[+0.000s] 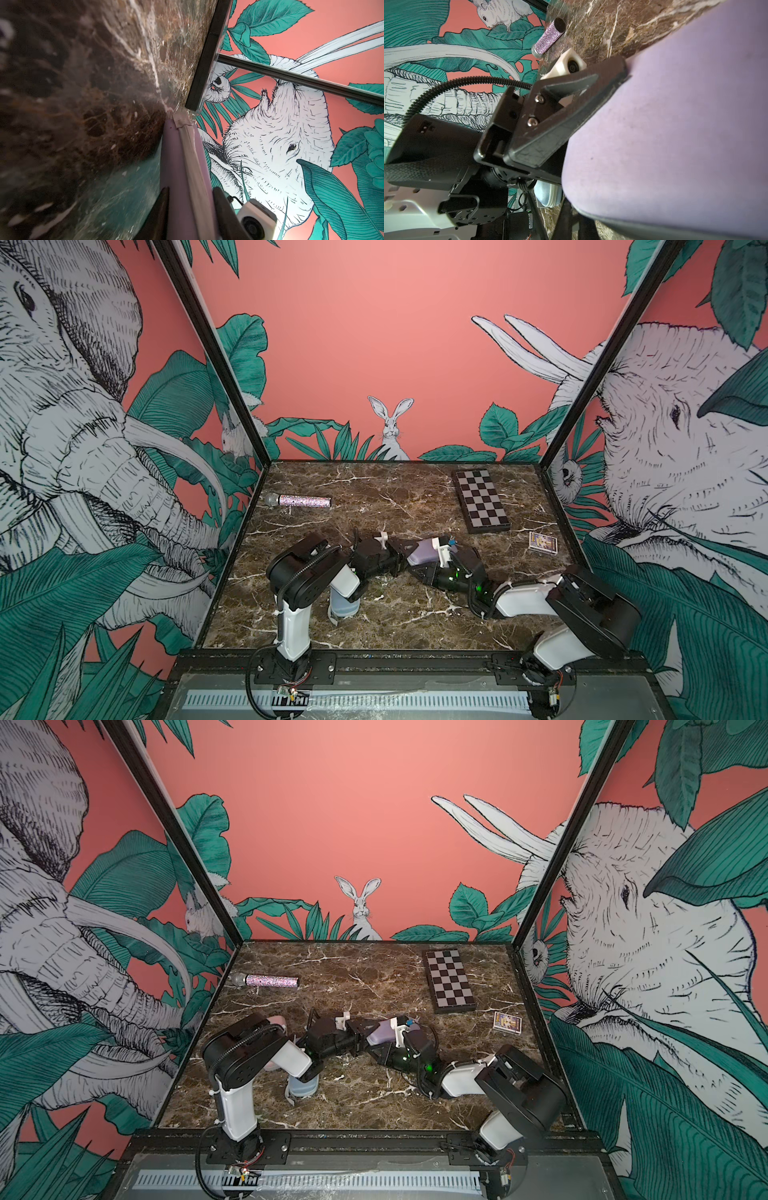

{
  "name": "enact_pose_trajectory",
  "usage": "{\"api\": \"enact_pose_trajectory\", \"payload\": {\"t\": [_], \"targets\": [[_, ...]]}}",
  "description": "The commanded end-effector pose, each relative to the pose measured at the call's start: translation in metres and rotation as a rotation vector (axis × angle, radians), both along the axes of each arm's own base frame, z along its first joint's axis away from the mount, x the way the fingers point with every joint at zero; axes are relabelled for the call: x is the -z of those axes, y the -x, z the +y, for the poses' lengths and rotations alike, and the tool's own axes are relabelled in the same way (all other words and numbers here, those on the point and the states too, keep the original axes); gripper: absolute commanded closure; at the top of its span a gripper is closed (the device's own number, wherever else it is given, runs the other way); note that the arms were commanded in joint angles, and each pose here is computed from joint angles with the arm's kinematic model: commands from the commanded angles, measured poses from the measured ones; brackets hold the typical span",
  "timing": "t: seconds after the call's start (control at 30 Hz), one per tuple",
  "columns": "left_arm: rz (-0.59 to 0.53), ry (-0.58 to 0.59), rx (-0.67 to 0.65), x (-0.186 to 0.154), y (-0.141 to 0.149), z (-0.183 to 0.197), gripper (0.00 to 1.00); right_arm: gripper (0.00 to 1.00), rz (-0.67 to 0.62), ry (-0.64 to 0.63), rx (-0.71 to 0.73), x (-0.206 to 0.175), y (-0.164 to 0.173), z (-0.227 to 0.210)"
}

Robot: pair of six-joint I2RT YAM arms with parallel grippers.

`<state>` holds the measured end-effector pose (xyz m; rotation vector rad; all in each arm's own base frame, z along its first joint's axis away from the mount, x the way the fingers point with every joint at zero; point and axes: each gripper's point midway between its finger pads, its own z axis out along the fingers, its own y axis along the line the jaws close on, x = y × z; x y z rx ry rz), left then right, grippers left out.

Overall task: Put umbrellas into zippered umbrella sleeves
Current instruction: Zip the zipper on the umbrella sleeve.

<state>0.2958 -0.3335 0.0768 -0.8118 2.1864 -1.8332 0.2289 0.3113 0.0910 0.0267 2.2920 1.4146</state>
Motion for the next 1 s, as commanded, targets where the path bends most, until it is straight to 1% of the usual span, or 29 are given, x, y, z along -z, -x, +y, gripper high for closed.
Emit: {"api": "enact_pose_trajectory", "payload": {"t": [0.0, 0.07, 0.13, 0.23, 0.27, 0.33, 0.47, 0.63, 0.73, 0.8, 0.83, 0.97], "targets": [[-0.061, 0.059, -0.035, -0.022, -0.010, 0.011, 0.85, 1.00, -0.027, 0.184, 0.011, 0.017, 0.001, -0.021], [-0.064, 0.050, -0.046, -0.021, -0.011, 0.016, 0.88, 1.00, -0.068, 0.357, 0.021, 0.026, 0.001, -0.044], [-0.075, 0.043, -0.052, -0.021, -0.012, 0.017, 0.91, 1.00, -0.105, 0.480, 0.045, 0.031, -0.002, -0.063], [-0.085, 0.034, -0.052, -0.020, -0.014, 0.017, 0.98, 1.00, -0.154, 0.581, 0.092, 0.032, -0.012, -0.079], [-0.086, 0.035, -0.045, -0.020, -0.014, 0.016, 1.00, 1.00, -0.166, 0.603, 0.108, 0.031, -0.016, -0.083], [-0.087, 0.043, -0.027, -0.021, -0.013, 0.012, 1.00, 1.00, -0.179, 0.626, 0.133, 0.030, -0.025, -0.088], [-0.081, 0.024, -0.002, -0.021, -0.005, 0.013, 1.00, 1.00, -0.188, 0.730, 0.194, 0.038, -0.041, -0.112], [-0.081, -0.022, 0.101, -0.018, 0.007, 0.007, 1.00, 1.00, -0.191, 0.845, 0.245, 0.045, -0.055, -0.144], [-0.065, -0.032, 0.153, -0.012, 0.012, 0.007, 1.00, 1.00, -0.171, 0.874, 0.287, 0.049, -0.069, -0.161], [-0.051, -0.038, 0.204, -0.008, 0.018, 0.008, 1.00, 1.00, -0.163, 0.872, 0.310, 0.050, -0.080, -0.169], [-0.045, -0.047, 0.250, -0.005, 0.023, 0.007, 1.00, 1.00, -0.163, 0.867, 0.313, 0.050, -0.086, -0.170], [-0.025, -0.128, 0.370, 0.007, 0.029, 0.009, 1.00, 1.00, -0.162, 0.843, 0.255, 0.052, -0.092, -0.161]]}}
